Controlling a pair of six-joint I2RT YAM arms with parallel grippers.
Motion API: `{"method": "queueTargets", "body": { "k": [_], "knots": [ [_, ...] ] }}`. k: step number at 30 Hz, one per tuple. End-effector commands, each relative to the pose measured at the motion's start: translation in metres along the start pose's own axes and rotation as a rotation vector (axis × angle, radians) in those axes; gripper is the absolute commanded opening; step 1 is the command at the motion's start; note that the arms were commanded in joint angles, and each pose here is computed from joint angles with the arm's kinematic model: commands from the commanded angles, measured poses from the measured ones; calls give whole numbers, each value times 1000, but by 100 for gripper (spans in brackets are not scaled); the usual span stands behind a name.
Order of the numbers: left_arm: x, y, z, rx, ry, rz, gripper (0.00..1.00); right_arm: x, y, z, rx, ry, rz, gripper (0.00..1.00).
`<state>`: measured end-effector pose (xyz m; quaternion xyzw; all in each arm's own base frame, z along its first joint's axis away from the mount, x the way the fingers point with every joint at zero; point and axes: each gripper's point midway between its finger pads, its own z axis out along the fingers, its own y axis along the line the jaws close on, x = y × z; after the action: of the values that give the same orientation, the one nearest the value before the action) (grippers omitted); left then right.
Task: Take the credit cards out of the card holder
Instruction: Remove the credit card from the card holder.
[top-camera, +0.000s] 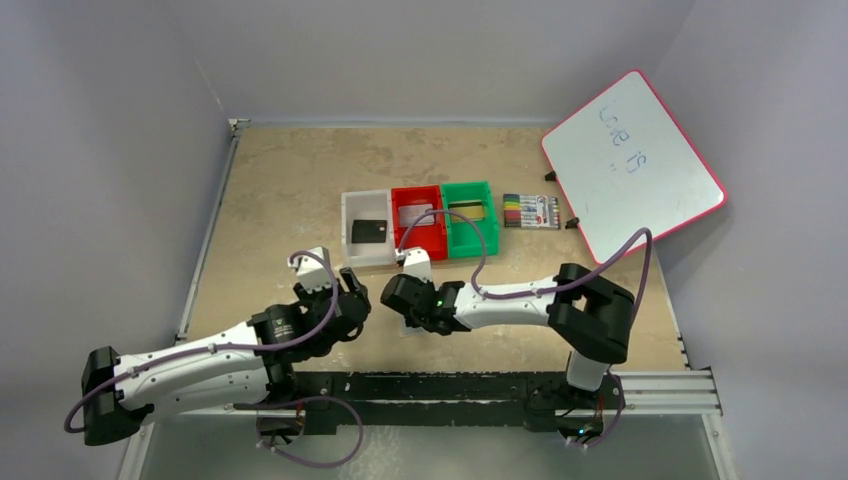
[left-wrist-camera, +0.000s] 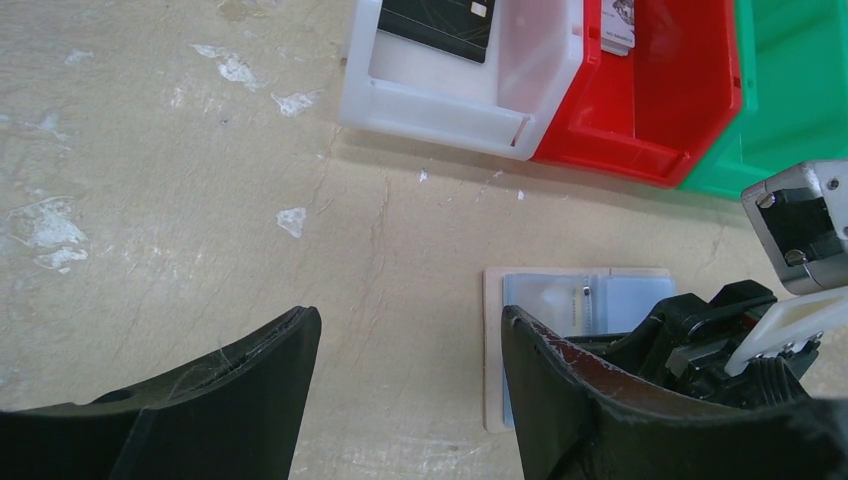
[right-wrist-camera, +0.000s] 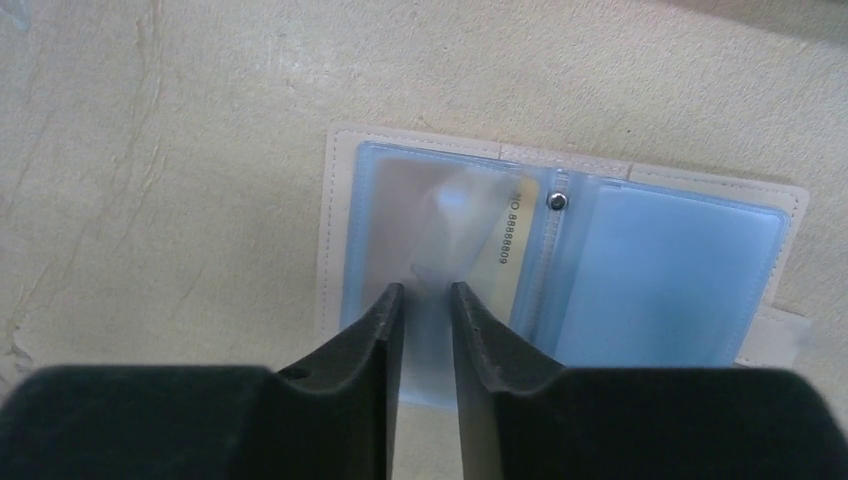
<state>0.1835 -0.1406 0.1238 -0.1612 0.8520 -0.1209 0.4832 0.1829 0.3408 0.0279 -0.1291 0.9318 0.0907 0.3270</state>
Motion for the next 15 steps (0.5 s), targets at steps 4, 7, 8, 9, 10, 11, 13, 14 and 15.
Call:
{"method": "queueTargets", "body": {
  "k": [4, 7, 8, 9, 10, 11, 13, 14, 15],
  "knots": [
    [-2, -3, 2, -5, -18, -5, 66, -1, 2, -1, 19, 2, 23, 16],
    [-1, -7, 3, 4, -12, -6, 66, -12, 8, -7, -35, -31, 63, 11],
    [0, -9, 3, 8, -10, -8, 66, -16, 11, -9, -63, -39, 79, 10],
    [0, -10, 4, 9, -8, -6, 66, -20, 14, -10, -94, -46, 95, 10],
    [0, -12, 4, 14, -7, -7, 66, -23, 14, -11, -120, -45, 112, 10],
    [1, -13, 4, 16, -4, -6, 66, -24, 14, -11, -146, -44, 131, 10],
    [2, -17, 5, 22, 0, -6, 66, -26, 13, -13, -203, -46, 167, 10],
    [3, -18, 5, 26, 3, -5, 66, -29, 14, -15, -238, -55, 190, 10],
    [4, -20, 6, 30, 7, -7, 66, -34, 14, -18, -277, -64, 215, 10]
  ]
}}
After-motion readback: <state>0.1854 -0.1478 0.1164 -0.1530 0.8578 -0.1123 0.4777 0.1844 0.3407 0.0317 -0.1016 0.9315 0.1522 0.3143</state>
